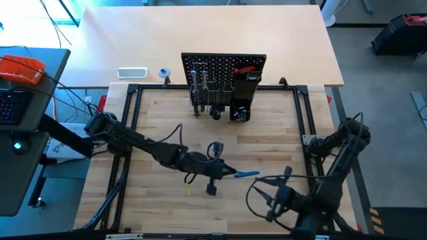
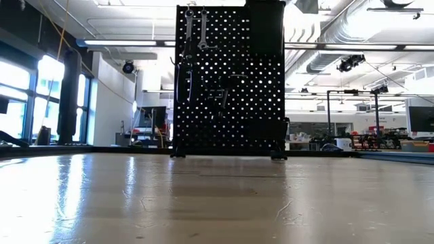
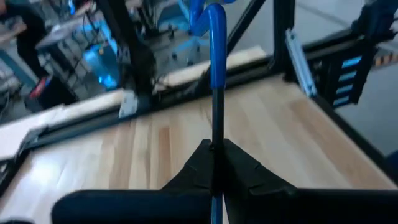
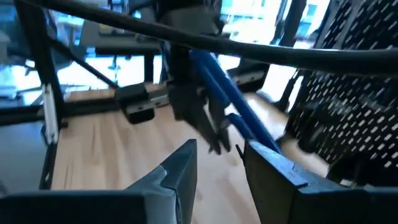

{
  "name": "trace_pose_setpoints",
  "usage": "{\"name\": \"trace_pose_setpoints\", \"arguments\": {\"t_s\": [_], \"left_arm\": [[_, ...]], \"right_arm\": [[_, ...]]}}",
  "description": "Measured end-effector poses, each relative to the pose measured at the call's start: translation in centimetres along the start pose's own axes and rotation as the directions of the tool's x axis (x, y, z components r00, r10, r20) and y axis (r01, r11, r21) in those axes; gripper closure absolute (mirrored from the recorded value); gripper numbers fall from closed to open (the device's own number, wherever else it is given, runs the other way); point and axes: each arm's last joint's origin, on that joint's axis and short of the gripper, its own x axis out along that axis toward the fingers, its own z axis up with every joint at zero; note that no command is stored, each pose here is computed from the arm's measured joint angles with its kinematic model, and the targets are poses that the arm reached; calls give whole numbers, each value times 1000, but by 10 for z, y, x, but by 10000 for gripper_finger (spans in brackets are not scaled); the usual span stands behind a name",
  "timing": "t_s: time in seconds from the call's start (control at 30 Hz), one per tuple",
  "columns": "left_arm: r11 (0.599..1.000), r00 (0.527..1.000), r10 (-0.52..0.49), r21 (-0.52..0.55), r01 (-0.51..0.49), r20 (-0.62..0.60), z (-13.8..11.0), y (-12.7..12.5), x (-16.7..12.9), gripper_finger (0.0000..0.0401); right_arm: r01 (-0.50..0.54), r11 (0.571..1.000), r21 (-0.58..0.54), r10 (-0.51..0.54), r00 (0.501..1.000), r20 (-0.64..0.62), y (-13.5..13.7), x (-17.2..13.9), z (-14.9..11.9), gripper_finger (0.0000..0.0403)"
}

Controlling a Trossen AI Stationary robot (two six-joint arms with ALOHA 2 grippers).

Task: Hang tools onto peg board
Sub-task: Hang the blue pick tool onto the peg board

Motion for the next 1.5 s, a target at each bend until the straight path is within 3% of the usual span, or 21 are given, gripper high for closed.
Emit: {"name": "trace_pose_setpoints", "arguments": {"t_s": [0.23, 0.43, 0.6, 1.07, 1.5], "left_arm": [[998, 985, -60, -3, 61, 161, 14, 1, -1, 401], [991, 929, -126, 7, 132, 348, 29, 1, -1, 401], [987, 887, -148, 12, 158, 436, 26, -4, 9, 401], [980, 698, -168, 44, 192, 696, 42, -3, 4, 401], [976, 695, -180, 40, 213, 696, 38, -8, 8, 401]], "right_arm": [[17, 1000, -16, -15, 995, 95, 2, -16, -1, 276], [30, 999, -18, -27, 992, 122, 5, -15, 3, 276], [48, 999, -23, -44, 991, 128, 8, -7, 10, 276], [11, 1000, -11, -10, 998, 63, 14, 9, 9, 276], [-79, 996, -53, 80, 997, 18, 19, 43, 30, 277]]}}
